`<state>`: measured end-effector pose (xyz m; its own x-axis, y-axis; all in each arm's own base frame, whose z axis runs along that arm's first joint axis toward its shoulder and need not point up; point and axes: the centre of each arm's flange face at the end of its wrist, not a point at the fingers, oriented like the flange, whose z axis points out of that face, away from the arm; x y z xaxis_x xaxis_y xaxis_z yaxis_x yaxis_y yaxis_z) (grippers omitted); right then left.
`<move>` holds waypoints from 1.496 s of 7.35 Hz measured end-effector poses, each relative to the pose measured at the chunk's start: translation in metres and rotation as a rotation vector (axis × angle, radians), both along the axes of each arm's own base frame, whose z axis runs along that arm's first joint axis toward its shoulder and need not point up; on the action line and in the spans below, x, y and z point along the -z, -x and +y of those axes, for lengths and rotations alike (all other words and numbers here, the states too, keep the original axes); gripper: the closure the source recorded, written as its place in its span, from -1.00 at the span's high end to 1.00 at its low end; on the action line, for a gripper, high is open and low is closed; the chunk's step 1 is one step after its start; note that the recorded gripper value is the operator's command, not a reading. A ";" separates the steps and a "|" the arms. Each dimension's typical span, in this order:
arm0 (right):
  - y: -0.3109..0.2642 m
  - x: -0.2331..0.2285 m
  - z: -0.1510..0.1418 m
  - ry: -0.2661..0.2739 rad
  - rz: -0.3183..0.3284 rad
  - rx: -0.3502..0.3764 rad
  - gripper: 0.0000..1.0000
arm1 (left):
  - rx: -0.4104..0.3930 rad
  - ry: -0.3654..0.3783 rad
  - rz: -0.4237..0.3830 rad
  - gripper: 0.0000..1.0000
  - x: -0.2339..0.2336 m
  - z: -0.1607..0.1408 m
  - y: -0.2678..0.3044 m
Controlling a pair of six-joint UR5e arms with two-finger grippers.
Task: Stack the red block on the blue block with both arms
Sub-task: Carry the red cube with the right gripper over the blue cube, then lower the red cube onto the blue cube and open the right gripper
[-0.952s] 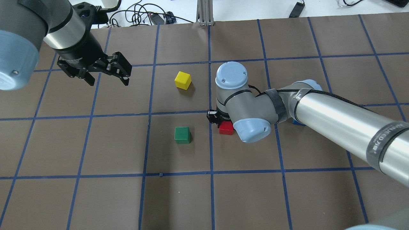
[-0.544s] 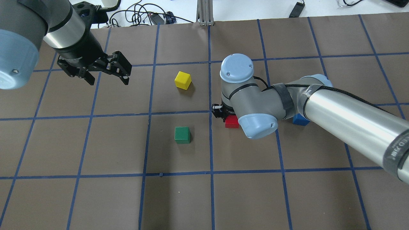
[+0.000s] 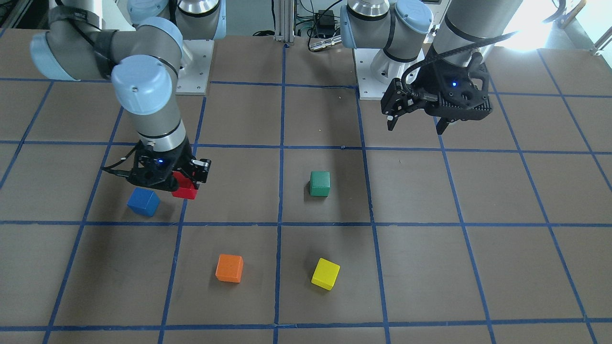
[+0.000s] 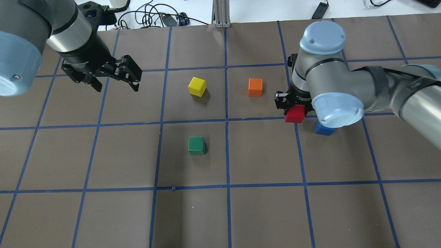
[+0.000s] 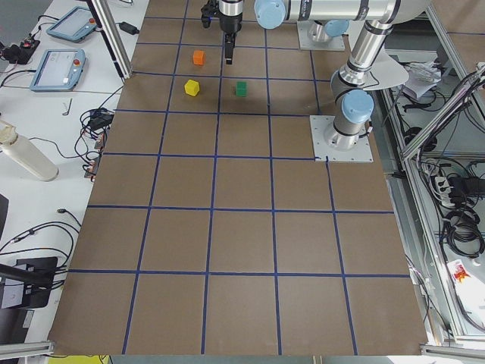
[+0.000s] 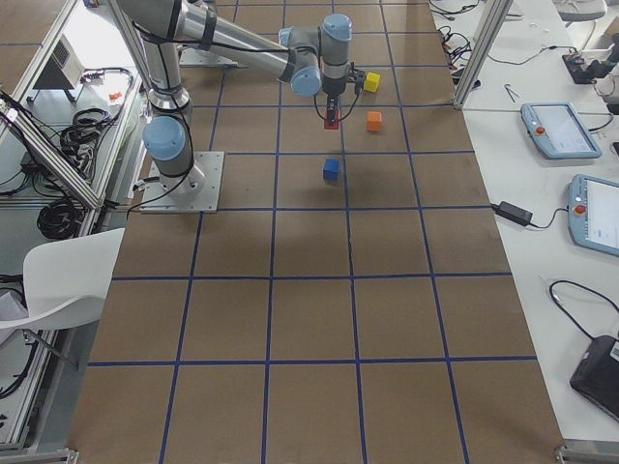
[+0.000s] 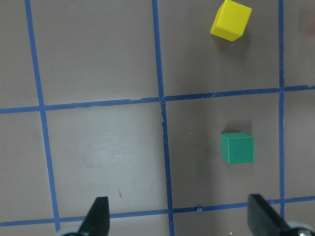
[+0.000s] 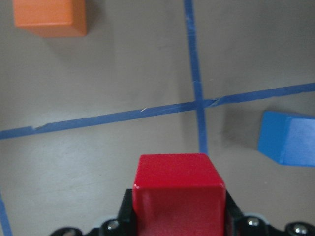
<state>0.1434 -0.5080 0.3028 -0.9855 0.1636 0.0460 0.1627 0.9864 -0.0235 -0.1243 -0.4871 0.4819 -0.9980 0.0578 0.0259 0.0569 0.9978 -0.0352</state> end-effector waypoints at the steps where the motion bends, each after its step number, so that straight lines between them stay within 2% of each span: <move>1: 0.031 -0.003 -0.004 -0.005 0.001 0.006 -0.69 | 0.001 -0.001 0.000 1.00 0.001 0.000 0.000; 4: 0.092 0.014 -0.002 -0.040 -0.007 -0.030 -0.69 | 0.001 -0.005 0.001 1.00 0.003 -0.001 0.001; 11: 0.104 0.044 -0.004 -0.038 -0.007 -0.035 -0.66 | 0.002 -0.009 0.003 1.00 0.004 -0.002 0.001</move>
